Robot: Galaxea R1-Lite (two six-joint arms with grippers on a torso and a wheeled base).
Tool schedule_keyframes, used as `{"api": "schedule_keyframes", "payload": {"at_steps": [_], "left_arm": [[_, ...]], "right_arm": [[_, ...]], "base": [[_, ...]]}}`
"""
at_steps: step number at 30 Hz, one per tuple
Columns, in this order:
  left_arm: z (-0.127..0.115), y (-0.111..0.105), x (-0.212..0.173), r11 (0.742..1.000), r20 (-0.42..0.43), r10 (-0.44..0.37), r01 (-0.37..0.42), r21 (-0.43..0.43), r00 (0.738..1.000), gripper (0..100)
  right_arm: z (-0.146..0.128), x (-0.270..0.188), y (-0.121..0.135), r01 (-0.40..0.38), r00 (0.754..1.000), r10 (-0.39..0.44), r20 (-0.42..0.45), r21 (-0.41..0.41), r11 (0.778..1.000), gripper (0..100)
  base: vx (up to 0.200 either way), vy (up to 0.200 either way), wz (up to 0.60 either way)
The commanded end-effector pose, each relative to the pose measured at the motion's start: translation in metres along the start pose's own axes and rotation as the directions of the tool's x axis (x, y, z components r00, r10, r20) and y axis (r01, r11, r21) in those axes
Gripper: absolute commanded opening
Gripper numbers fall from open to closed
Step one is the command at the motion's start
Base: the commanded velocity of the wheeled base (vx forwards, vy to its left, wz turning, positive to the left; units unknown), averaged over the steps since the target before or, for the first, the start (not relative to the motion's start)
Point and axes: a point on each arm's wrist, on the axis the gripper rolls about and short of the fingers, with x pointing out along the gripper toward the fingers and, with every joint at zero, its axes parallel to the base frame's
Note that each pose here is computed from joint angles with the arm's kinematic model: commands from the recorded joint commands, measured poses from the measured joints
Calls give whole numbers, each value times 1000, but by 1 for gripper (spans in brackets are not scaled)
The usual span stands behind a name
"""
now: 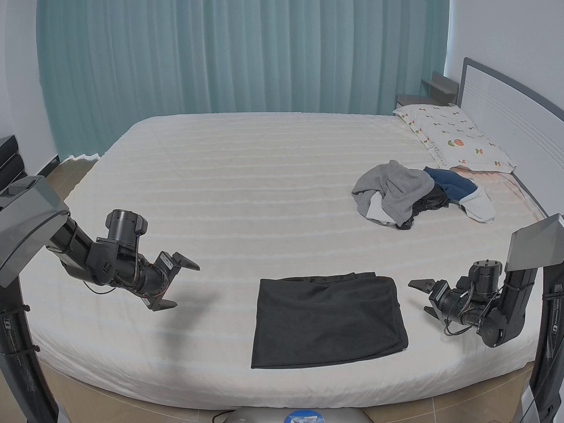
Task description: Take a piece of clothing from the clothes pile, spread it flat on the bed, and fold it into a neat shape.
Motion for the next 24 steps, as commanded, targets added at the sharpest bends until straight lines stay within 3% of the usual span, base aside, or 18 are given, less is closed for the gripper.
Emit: {"api": "schedule_keyframes", "payload": {"at_steps": [1, 3, 11, 16, 20, 24], "left_arm": [[-3, -1, 0, 1000, -6, 0, 0, 6, 1000, 100], [-5, -2, 1, 1000, -11, 0, 0, 10, 1000, 100], [-15, -7, 20, 996, 55, 65, -68, 54, 996, 100], [-16, -25, 39, 993, 91, 49, -58, 101, 995, 100], [-11, -34, 58, 986, 124, 42, -62, 158, 991, 100], [-16, -32, 88, 960, 156, 78, -116, 253, 985, 100]], "right_arm": [[-2, 1, 0, 2, 1000, -2, -6, -2, 1000, 100], [-2, 1, 0, 3, 1000, -3, -7, -2, 1000, 100], [-11, 1, -5, -17, 1000, 17, 5, -21, 1000, 100], [-15, 1, -8, -15, 1000, 16, 19, -30, 999, 100], [-15, 1, -8, -14, 1000, 15, 20, -30, 999, 100], [-16, 1, -8, -14, 1000, 15, 18, -31, 999, 100]], "base": [[0, -200, 0], [0, -200, 0], [0, 0, 0], [0, 0, 0], [0, 0, 0], [0, 0, 0]]}}
